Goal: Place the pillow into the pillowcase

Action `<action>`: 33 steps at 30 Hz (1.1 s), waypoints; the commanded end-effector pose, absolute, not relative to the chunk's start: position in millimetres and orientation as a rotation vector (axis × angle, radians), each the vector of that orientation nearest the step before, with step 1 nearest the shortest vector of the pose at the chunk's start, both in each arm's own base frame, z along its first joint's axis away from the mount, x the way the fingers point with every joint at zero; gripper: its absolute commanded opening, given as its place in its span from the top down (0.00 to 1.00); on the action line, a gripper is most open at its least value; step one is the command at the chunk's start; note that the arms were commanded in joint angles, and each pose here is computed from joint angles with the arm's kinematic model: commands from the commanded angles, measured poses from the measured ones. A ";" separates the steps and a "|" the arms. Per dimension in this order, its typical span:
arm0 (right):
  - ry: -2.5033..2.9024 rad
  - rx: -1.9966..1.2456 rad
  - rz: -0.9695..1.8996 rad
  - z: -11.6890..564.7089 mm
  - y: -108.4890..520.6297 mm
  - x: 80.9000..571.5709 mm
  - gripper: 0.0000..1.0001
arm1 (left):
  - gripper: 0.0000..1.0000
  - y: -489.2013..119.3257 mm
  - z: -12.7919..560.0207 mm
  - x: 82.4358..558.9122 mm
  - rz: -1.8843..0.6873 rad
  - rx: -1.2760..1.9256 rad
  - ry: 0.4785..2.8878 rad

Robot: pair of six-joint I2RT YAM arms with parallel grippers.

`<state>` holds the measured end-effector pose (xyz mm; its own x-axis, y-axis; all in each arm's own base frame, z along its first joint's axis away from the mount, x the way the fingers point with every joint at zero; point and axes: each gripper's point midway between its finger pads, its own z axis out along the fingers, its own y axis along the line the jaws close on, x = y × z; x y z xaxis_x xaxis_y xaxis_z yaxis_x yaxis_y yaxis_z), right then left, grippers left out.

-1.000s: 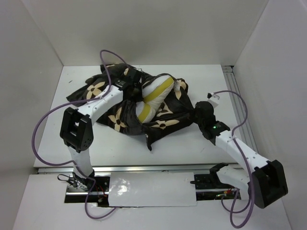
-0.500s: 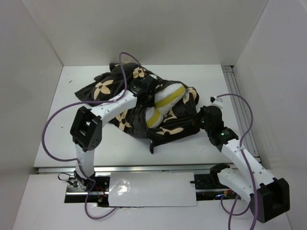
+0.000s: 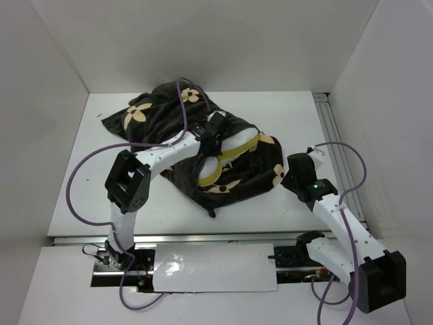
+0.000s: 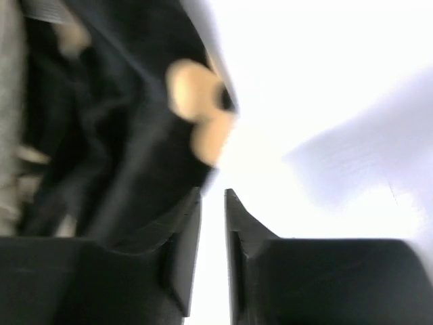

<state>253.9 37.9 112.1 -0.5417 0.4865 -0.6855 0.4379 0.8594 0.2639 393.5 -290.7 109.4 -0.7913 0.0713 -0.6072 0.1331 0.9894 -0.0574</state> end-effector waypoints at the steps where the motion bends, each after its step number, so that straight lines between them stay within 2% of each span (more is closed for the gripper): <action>1: 2.283 0.706 0.068 89.5 39.5 245.8 0.68 | 1.00 -237.1 110.4 404.1 0.075 0.041 2.463; 4: 2.241 0.598 0.193 101.0 57.8 264.0 0.57 | 1.00 -241.9 122.6 397.8 0.014 0.046 2.434; 8: 2.111 0.353 0.511 143.9 111.3 290.5 0.53 | 1.00 -246.0 136.0 399.3 -0.038 0.037 2.399; 11: 2.064 0.244 0.605 154.7 142.7 307.6 0.53 | 1.00 -249.2 143.1 399.9 -0.067 0.025 2.389; 14: 2.087 0.116 0.629 146.8 185.2 325.3 0.53 | 1.00 -256.8 153.4 405.8 -0.108 0.038 2.361; 19: 2.148 0.084 0.569 119.6 213.6 343.7 0.53 | 1.00 -267.9 162.8 407.7 -0.177 0.051 2.351; 25: 2.210 0.063 0.534 84.9 237.5 367.2 0.42 | 1.00 -267.1 150.2 402.4 -0.182 0.036 2.379; 33: 2.260 0.139 0.457 53.3 249.8 377.5 0.38 | 1.00 -265.0 143.6 401.0 -0.176 -0.002 2.386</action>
